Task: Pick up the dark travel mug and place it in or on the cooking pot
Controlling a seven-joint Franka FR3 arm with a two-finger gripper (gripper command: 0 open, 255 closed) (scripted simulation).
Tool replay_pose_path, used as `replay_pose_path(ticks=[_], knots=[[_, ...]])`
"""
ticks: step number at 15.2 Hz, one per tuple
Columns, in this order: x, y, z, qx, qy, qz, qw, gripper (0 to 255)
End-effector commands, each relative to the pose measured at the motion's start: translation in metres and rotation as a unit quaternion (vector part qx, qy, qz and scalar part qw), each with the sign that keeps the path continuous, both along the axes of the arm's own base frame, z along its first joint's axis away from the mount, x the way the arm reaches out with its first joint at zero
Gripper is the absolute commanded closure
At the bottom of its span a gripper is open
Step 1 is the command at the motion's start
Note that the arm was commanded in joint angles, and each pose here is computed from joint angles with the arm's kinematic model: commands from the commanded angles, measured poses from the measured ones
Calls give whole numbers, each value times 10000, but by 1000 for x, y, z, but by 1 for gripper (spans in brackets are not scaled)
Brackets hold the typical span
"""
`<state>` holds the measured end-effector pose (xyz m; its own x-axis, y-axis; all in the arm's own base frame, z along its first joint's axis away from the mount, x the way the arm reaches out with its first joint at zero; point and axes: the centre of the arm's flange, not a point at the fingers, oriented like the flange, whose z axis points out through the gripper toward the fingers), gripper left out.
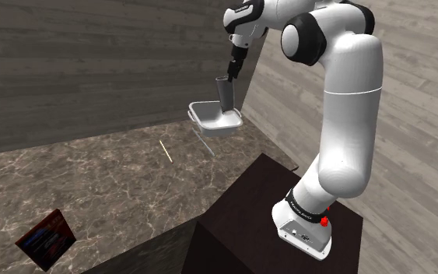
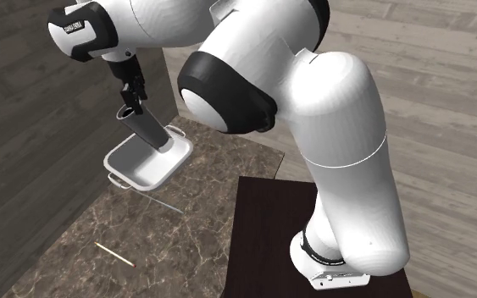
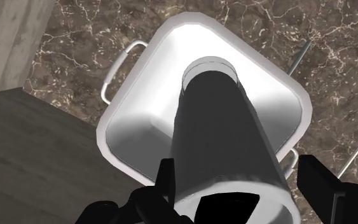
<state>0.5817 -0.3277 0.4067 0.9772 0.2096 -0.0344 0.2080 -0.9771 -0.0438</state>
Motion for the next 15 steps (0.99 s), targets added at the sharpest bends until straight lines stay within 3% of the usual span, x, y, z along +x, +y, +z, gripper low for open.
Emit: replay_pose_path(ticks=[1,7,15], knots=[[0,0,-10,-4,-10,-1,10000,255],[0,0,-40,-4,-10,-1,10000,255],[0,0,-40,-4,-10,-1,10000,255]])
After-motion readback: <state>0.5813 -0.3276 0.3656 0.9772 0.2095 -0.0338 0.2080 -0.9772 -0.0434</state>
